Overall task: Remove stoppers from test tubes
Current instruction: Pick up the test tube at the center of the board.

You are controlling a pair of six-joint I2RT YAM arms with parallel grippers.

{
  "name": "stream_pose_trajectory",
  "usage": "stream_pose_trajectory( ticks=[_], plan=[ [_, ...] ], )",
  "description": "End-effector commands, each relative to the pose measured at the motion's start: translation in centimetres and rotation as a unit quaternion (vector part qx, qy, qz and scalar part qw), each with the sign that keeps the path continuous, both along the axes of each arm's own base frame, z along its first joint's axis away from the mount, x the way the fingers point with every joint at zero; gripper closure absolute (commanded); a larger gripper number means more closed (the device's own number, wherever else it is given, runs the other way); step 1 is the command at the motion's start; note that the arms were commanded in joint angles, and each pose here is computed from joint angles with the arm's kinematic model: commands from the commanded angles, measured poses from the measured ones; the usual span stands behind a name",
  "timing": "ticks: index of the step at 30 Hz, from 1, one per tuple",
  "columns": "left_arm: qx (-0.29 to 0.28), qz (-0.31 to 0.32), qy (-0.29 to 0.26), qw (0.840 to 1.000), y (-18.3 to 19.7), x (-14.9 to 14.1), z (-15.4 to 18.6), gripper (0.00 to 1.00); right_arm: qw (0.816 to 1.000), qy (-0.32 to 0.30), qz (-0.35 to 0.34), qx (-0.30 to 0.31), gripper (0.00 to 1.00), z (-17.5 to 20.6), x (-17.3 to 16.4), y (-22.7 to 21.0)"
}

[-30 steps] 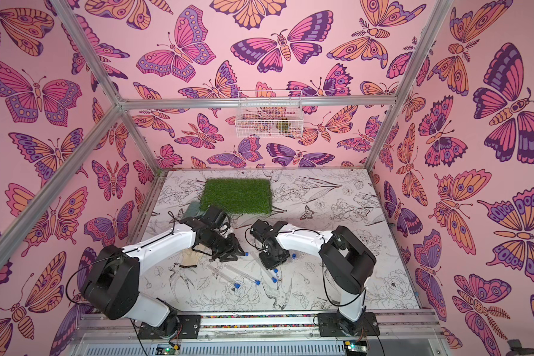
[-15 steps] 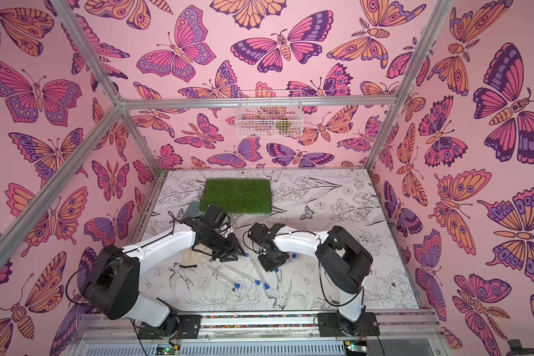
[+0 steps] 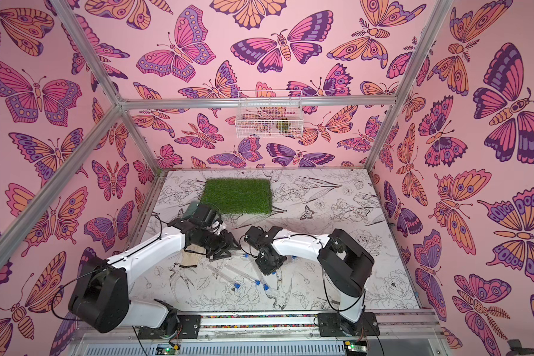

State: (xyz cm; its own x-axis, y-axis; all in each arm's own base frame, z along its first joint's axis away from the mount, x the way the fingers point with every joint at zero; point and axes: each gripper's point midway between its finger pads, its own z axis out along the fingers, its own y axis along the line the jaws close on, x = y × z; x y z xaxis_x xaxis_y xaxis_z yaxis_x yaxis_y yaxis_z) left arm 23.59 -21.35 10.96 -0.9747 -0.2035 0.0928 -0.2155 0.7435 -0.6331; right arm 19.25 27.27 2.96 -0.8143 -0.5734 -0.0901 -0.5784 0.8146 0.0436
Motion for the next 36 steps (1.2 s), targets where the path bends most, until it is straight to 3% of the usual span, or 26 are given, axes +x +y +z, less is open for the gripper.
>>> stream_pose_trajectory(
  ticks=[1, 7, 13, 18, 25, 30, 32, 36],
  plan=[
    [-0.022, -0.026, -0.055, 0.998, -0.4, 0.5, 2.0, 0.34, 0.999, -0.003, 0.001, 0.05, 0.8, 3.3, 0.1, 0.6],
    [-0.074, -0.053, -0.129, 0.987, -0.9, 1.6, 5.6, 0.0, 0.988, 0.026, 0.009, 0.154, 0.8, 7.8, -0.2, 1.7],
    [-0.137, -0.078, -0.203, 0.966, -1.7, 2.0, 9.8, 0.0, 0.966, 0.058, 0.026, 0.252, 0.8, 12.4, -1.2, 3.1],
    [-0.168, -0.092, -0.216, 0.957, -2.5, 2.2, 10.9, 0.0, 0.948, 0.066, 0.044, 0.307, 0.8, 14.7, -1.9, 4.4],
    [-0.184, -0.099, -0.18, 0.961, -3.4, 2.6, 10.2, 0.14, 0.938, 0.058, 0.05, 0.337, 0.8, 16.2, -1.9, 5.0],
    [-0.185, -0.098, -0.176, 0.962, -3.7, 2.9, 10.3, 0.34, 0.931, 0.058, 0.05, 0.356, 0.8, 17.0, -2.1, 5.4],
    [-0.187, -0.098, -0.174, 0.962, -3.8, 2.9, 10.3, 0.35, 0.932, 0.058, 0.049, 0.355, 0.8, 17.0, -2.1, 5.4],
    [-0.192, -0.101, -0.173, 0.961, -4.0, 3.0, 10.5, 0.47, 0.933, 0.053, 0.047, 0.352, 0.8, 16.9, -2.0, 5.2]
  ],
)
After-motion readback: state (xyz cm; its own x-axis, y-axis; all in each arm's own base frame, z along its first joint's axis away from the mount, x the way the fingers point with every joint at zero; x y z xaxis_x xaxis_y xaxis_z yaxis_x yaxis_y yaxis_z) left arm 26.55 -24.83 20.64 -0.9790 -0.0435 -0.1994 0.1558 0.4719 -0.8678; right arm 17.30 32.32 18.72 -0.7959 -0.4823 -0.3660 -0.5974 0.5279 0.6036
